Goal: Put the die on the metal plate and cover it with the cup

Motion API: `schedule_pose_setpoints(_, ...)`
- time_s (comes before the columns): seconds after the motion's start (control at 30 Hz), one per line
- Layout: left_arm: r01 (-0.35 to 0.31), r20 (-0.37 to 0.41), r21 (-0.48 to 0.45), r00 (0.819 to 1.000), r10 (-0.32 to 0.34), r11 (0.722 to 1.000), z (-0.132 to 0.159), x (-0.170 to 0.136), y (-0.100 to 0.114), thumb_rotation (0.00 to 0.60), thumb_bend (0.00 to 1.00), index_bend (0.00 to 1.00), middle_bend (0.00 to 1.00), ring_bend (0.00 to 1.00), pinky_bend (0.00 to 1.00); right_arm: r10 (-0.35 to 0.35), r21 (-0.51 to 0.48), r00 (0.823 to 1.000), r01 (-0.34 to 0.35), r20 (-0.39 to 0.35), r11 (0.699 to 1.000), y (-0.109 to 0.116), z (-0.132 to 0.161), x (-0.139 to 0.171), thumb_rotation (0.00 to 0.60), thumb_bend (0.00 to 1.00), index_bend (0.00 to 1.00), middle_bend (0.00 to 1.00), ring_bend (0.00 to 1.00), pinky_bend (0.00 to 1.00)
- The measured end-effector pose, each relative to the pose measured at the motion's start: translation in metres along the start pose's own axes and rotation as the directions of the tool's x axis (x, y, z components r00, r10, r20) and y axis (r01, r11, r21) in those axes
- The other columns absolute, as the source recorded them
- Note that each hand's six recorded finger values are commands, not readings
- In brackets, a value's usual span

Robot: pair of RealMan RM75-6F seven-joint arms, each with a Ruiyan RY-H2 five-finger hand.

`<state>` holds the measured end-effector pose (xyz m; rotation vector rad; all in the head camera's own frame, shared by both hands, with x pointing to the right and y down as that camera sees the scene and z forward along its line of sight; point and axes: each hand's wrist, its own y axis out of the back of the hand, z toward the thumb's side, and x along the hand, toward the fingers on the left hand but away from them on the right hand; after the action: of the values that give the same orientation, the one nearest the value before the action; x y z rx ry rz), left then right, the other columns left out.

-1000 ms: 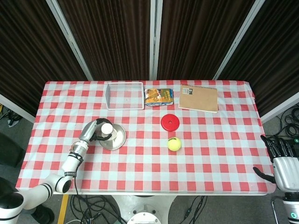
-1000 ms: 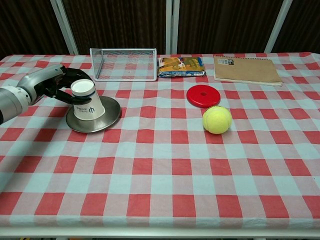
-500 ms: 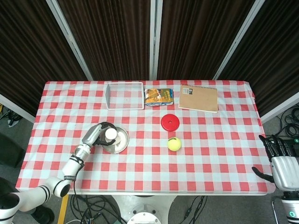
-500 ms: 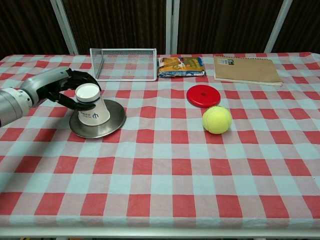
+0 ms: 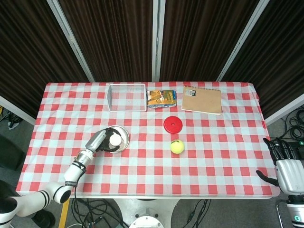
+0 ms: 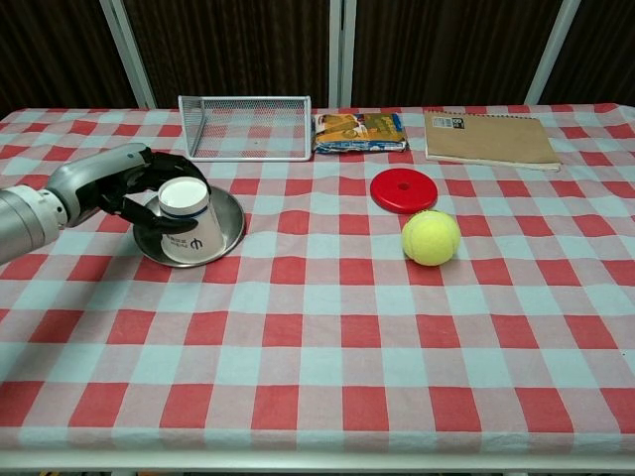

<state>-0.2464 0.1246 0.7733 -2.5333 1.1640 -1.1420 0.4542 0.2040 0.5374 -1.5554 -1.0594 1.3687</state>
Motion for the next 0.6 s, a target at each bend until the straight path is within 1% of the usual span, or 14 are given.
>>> schedule_pose_setpoints(0.1,-0.025,-0.023,0.003,0.999,0.025,1.000,-0.006,0.005,0.006,0.600,0.31,0.46,0.34,0.22,0.18,-0.001,0.003,1.000,0.001,0.000,1.000,0.001,0.000,0.001,0.600,0.03,0.02,0.16,0.00,0.09)
schedule_pose_setpoints(0.23,-0.113,-0.055,-0.024,0.992,0.111,0.993,-0.014,0.013,0.024,0.599,0.31,0.46,0.34,0.22,0.18,0.000,0.000,1.000,0.000,0.000,1.000,0.001,0.000,0.001,0.600,0.03,0.02,0.16,0.00,0.09)
schedule_pose_setpoints(0.3,-0.141,-0.062,-0.033,0.988,0.139,0.989,-0.016,0.015,0.031,0.599,0.31,0.46,0.34,0.22,0.18,0.002,-0.001,1.000,-0.002,0.000,1.000,0.000,0.000,0.002,0.600,0.03,0.02,0.16,0.00,0.09)
schedule_pose_setpoints(0.4,-0.148,-0.059,-0.041,0.988,0.145,0.988,-0.015,0.014,0.033,0.600,0.31,0.46,0.34,0.22,0.18,-0.001,-0.002,1.000,0.001,-0.001,1.000,0.000,0.000,0.002,0.600,0.03,0.02,0.16,0.00,0.09)
schedule_pose_setpoints(0.5,-0.148,-0.035,-0.049,0.989,0.146,0.988,-0.009,0.010,0.033,0.600,0.31,0.46,0.34,0.22,0.18,-0.008,-0.001,1.000,0.008,0.000,1.000,0.002,0.000,0.003,0.600,0.03,0.02,0.16,0.00,0.09)
schedule_pose_setpoints(0.6,-0.164,-0.004,-0.069,0.986,0.164,0.984,-0.002,0.004,0.040,0.600,0.31,0.46,0.34,0.22,0.18,-0.015,0.000,1.000,0.015,0.001,1.000,0.004,0.000,0.004,0.600,0.03,0.02,0.16,0.00,0.09)
